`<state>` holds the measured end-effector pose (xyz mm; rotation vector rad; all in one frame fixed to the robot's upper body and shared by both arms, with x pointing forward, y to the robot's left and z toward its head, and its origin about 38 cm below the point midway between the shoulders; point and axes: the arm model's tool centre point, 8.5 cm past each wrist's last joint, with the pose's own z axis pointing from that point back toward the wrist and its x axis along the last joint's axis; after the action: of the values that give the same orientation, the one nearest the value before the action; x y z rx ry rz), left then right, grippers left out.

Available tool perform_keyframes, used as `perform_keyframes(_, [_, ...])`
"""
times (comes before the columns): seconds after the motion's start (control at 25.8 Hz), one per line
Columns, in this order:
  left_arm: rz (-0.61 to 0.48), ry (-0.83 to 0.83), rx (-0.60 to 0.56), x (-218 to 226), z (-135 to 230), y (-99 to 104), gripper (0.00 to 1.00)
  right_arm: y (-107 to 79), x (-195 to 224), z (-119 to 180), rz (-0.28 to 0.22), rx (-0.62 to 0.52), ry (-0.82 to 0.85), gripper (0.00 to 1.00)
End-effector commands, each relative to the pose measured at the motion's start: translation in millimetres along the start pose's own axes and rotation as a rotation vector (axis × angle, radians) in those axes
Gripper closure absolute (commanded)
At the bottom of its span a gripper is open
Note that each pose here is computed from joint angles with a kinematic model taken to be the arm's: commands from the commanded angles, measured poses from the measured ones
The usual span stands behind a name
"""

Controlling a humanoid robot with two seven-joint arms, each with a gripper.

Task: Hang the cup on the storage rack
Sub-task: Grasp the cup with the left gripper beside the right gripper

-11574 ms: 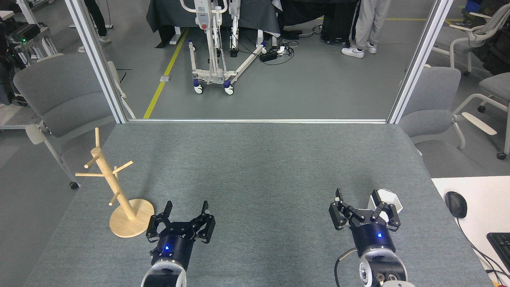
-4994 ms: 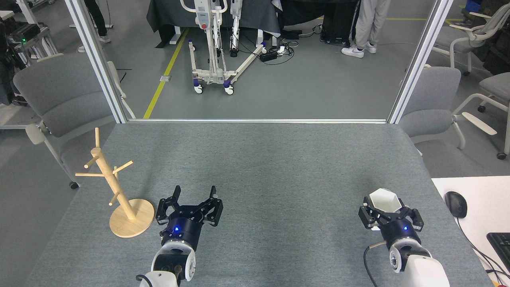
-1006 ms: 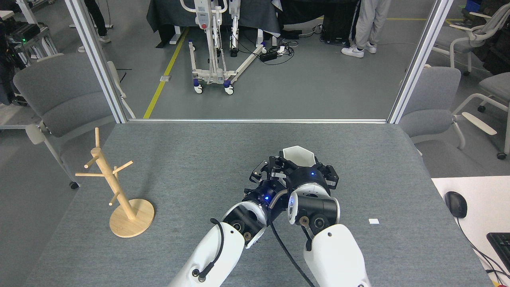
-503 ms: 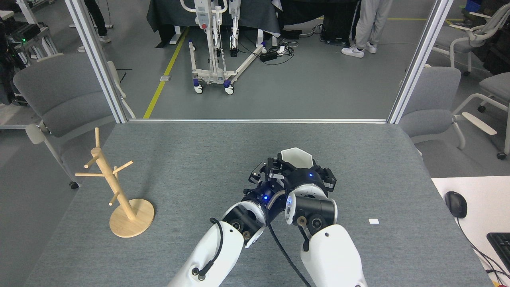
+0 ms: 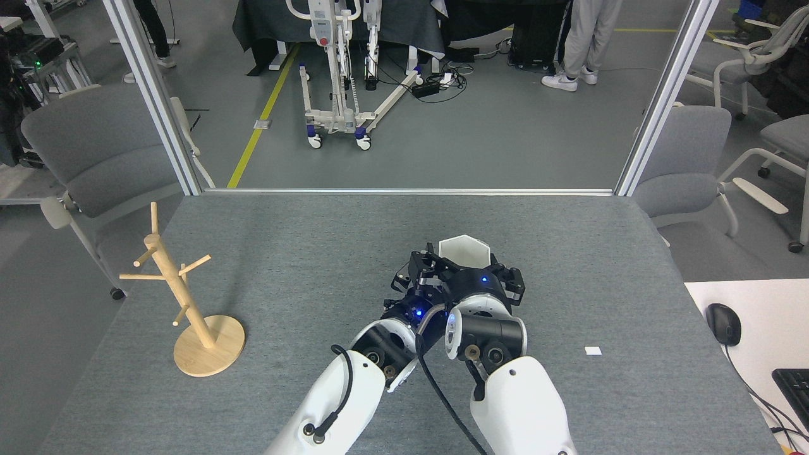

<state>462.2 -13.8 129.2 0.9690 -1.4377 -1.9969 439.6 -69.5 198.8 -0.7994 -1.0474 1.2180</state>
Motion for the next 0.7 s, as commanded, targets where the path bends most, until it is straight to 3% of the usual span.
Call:
perform_keyframes(0.0, [-0.017, -0.078, -0.005, 7.6, 0.6, -2.6, 1.0, -7.5, 12.9, 0.8, 0.045, -0.094, -0.117, 0.0])
perform_keyframes(0.43, [-0.011, -0.07, -0.03, 7.6, 0.9, -13.3, 1.0, -40.1, -2.1, -1.5, -0.102, -0.432, -0.212, 0.01])
perform_keyframes(0.66, [0.017, -0.07, -0.059, 18.1, 8.5, -32.0, 1.0, -64.5, -64.6, -12.2, -0.2, -0.653, -0.095, 0.01])
